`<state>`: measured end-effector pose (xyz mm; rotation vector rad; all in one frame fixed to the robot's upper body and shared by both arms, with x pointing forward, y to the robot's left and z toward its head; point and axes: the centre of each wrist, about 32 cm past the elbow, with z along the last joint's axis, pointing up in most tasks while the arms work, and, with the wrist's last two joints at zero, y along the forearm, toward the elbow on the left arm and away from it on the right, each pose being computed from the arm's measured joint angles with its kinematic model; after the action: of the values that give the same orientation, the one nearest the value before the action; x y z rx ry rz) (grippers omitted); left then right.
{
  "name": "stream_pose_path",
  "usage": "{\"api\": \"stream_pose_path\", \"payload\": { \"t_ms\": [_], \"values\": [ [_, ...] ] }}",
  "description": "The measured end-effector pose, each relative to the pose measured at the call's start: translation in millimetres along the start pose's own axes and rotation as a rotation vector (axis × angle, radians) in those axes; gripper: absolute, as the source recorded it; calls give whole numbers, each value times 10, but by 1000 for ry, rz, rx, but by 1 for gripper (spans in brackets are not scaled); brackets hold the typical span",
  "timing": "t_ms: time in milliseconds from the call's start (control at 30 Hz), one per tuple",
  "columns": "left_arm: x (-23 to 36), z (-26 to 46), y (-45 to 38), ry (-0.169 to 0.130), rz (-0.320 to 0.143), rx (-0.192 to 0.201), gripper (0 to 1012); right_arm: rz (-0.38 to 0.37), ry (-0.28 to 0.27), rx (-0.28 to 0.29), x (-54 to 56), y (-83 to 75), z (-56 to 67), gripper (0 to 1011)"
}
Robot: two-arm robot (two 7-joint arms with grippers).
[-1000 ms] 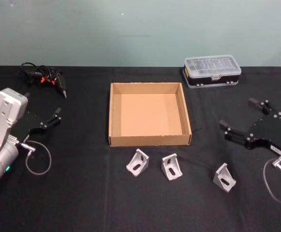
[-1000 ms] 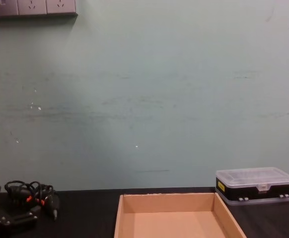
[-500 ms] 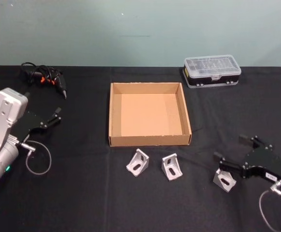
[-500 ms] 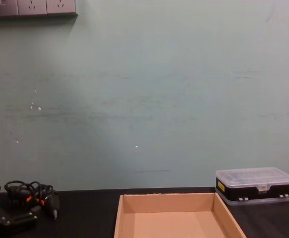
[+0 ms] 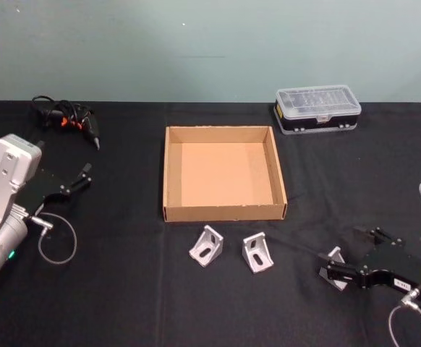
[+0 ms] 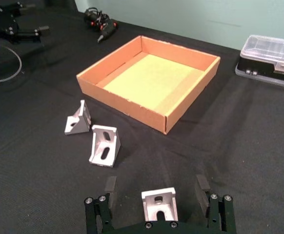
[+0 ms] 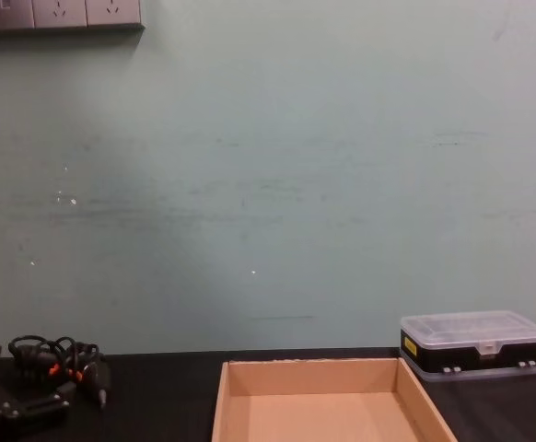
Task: Use one hand to pick up the angle iron from the table and place it into the box.
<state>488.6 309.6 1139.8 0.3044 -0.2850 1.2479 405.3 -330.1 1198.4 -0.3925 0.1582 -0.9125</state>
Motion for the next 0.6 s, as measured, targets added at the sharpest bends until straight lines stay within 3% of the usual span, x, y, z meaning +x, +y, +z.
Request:
{"api": "stream_pose_path", "payload": {
  "t_ms": [600],
  "values": [
    [0, 0, 0, 0, 0, 0, 1000, 7, -15, -53, 7, 126, -111, 1004]
  ]
}}
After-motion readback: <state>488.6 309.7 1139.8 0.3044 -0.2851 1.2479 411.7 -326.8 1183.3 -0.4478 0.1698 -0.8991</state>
